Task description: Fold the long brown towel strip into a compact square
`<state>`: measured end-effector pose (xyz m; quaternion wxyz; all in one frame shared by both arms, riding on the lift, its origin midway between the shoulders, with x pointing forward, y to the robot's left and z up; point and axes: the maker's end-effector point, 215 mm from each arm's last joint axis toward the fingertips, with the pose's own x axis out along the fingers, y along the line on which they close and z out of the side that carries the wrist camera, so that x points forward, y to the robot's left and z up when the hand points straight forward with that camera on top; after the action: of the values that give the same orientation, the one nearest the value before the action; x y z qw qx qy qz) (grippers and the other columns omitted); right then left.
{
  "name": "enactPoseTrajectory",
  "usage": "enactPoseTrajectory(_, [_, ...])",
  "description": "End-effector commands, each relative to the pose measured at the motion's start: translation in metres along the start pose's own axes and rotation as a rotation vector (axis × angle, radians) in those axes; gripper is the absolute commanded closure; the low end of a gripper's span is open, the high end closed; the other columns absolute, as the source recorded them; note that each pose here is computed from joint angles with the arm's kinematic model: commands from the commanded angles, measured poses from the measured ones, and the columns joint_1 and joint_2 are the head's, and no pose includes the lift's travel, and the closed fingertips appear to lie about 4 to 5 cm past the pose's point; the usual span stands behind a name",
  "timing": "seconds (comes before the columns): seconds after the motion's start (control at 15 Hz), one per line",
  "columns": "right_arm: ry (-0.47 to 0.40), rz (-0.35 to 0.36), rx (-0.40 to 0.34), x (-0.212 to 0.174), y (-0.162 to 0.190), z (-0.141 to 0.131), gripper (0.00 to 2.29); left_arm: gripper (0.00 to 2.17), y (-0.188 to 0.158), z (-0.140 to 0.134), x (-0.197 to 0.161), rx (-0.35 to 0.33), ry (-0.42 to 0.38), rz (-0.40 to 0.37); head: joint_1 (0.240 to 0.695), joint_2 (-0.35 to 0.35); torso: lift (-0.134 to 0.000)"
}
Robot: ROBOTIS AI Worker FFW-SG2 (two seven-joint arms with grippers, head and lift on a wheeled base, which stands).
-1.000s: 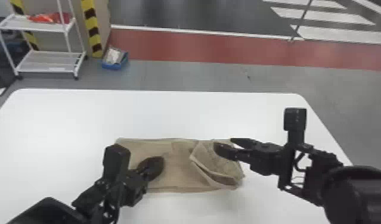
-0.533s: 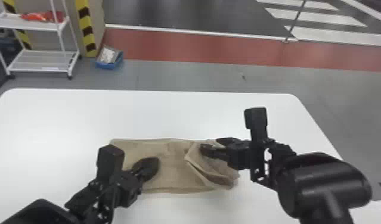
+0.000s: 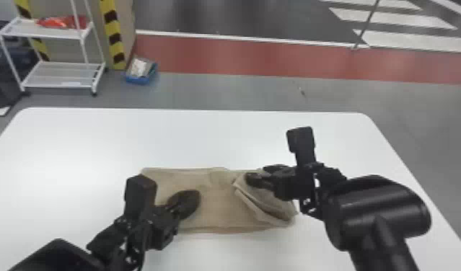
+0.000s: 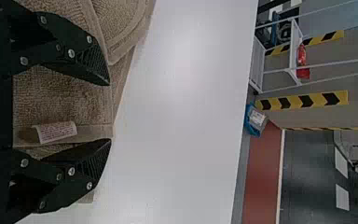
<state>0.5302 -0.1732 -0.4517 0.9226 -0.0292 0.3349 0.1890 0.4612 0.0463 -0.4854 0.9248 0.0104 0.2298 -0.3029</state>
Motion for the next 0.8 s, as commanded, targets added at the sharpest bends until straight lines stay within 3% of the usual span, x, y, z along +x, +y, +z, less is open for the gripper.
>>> enactPoseTrajectory(0.0, [0.004,-0.005,-0.001,0.001,-0.003,0.000,0.61,1.07,0.003,0.000,0.000,-0.001,0.000,0.005,0.695,-0.141,-0.124])
enactPoseTrajectory(0.07, [0.004,-0.005,0.000,0.001,-0.003,0.001,0.77,1.07,0.004,0.001,0.000,0.000,0.000,0.005,0.695,-0.141,-0.124])
enactPoseTrajectory(0.2, [0.009,-0.002,0.004,0.001,-0.005,0.001,0.83,1.07,0.004,0.002,0.001,0.000,-0.002,0.005,0.695,-0.140,-0.124])
enactPoseTrajectory(0.33, [0.018,0.004,0.008,0.001,-0.006,0.000,1.06,1.07,0.004,0.003,0.002,-0.001,-0.003,0.006,0.695,-0.141,-0.124])
enactPoseTrajectory(0.73, [0.041,-0.012,0.009,0.000,-0.011,-0.012,0.69,1.07,0.006,0.002,0.002,0.002,0.001,0.008,0.695,-0.145,-0.124])
